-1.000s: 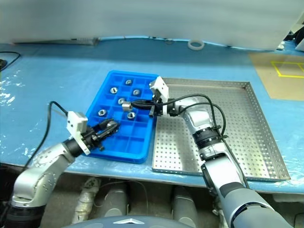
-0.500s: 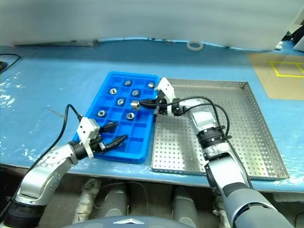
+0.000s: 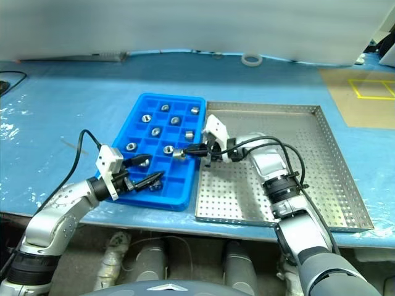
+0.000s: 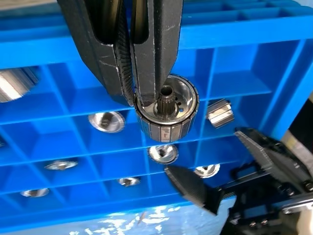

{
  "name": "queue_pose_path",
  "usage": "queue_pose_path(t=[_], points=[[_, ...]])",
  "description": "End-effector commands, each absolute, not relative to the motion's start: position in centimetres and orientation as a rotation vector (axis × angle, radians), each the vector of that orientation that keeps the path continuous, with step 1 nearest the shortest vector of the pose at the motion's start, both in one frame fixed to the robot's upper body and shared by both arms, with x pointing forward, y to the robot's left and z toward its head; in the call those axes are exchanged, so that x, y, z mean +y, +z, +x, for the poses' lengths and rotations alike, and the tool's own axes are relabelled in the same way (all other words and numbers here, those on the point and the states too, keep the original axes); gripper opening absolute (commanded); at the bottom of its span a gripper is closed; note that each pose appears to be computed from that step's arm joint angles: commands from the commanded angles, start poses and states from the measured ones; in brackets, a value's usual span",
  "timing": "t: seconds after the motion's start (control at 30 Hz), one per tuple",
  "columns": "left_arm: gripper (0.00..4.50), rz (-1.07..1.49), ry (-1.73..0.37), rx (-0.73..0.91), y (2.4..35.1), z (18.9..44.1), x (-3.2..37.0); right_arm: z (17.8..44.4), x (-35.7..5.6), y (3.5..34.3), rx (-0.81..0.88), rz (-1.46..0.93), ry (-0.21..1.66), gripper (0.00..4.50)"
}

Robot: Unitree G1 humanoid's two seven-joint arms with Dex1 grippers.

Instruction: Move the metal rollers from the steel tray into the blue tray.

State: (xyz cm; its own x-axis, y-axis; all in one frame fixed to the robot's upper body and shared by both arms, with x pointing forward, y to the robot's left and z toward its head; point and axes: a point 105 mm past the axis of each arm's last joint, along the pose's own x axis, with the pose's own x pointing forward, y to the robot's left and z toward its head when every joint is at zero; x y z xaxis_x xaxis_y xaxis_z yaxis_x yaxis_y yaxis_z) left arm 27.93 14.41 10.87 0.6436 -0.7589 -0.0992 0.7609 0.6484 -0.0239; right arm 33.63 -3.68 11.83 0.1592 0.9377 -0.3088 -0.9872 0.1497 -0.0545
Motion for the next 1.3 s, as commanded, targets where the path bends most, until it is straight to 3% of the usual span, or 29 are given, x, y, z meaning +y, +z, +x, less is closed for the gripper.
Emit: queue_pose_path(t=[0.03,0.17,0.3,0.8,0.9,1.07,1.3], points=[[4.21,0.040,-0.865,0.062,12.2,28.2,15.0,32.8,-2.9,11.7,0.217,-0.322,1.440,0.00],[4.25,0.052,-0.865,0.051,12.4,28.5,14.9,33.3,-3.7,11.3,0.236,-0.346,1.399,0.92],[4.25,0.041,-0.875,0.022,12.9,28.9,14.4,34.1,-4.3,12.0,0.209,-0.335,1.353,2.23],[4.25,0.020,-0.945,-0.019,13.4,31.0,11.9,36.2,-10.1,15.4,0.073,-0.206,1.060,2.23],[4.50,0.025,-0.929,-0.033,13.3,31.5,11.9,37.6,-11.5,16.4,-0.004,-0.148,0.908,2.81],[4.50,-0.016,-0.924,-0.114,14.5,31.9,11.1,37.3,-13.1,16.3,-0.033,-0.116,0.827,4.48],[4.50,-0.019,-0.955,-0.182,15.6,32.3,10.1,36.4,-14.0,15.7,-0.016,-0.131,0.822,4.48]])
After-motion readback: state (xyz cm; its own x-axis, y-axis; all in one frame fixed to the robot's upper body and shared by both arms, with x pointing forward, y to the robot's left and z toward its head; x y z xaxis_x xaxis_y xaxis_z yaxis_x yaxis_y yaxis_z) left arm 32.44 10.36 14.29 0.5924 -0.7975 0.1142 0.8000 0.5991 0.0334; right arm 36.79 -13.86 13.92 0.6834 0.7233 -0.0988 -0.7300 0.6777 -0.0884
